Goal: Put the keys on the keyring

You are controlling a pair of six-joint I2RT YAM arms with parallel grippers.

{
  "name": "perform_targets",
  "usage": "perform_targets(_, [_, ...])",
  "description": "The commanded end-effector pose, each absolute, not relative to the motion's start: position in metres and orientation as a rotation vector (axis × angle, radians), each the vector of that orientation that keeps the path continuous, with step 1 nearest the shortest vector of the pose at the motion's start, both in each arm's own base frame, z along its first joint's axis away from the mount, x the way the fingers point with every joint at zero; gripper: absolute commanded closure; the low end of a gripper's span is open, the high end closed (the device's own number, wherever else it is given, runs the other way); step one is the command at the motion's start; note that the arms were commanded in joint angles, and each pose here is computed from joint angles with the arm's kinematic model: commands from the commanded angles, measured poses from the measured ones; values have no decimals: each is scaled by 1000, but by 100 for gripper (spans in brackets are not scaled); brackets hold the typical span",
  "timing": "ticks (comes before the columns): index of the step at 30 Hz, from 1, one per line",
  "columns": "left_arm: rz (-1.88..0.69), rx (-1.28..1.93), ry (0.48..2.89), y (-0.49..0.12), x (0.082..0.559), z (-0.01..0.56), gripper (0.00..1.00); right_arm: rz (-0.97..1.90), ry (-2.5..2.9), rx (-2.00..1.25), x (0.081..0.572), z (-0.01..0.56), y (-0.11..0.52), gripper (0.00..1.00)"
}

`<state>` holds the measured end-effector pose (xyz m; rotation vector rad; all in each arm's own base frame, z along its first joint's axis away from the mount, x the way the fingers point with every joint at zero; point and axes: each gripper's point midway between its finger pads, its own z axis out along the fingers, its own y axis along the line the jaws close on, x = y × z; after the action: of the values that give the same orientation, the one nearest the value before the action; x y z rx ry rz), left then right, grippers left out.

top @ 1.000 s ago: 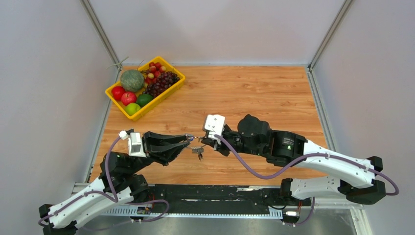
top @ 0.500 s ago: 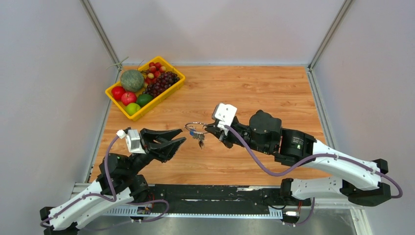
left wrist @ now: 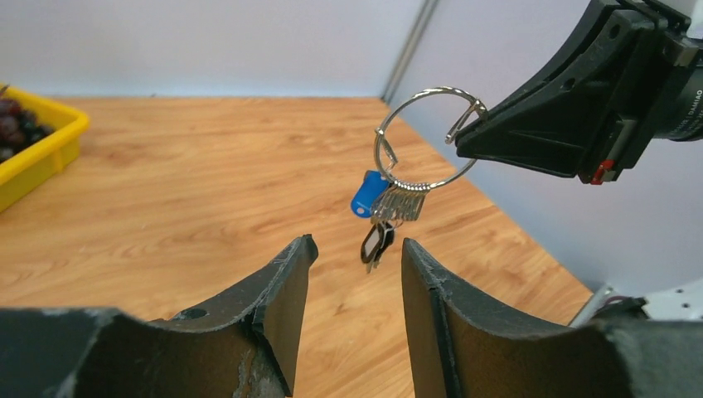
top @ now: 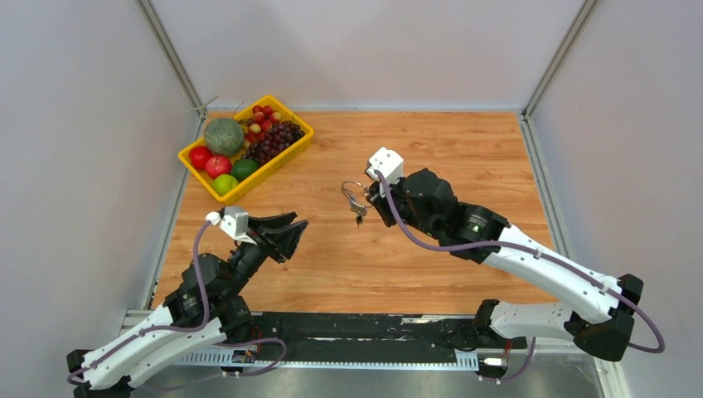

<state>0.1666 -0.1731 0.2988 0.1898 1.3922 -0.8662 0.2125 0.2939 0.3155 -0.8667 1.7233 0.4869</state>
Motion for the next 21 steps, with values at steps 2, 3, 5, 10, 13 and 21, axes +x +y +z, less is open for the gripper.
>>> perform_targets(2, [-784,99,1495,-159,177,288,45,514,1856,-736,236,273,293,100])
perform_targets(3, [-784,97,1497,-159,177,289,45,497,1881,-722,240,262,292,100])
perform_targets(5, [-777,95,1509,-158,177,287,45,463,1922,-705,246,241,290,100])
perform_targets(10, [-762,96,1535,-157,178,283,44,376,2017,-678,260,191,288,99])
perform_targets(13, [-752,94,1543,-156,178,282,42,347,2055,-682,265,172,291,95])
perform_targets(21, [-723,94,1562,-155,181,276,40,222,2131,-681,283,127,291,84])
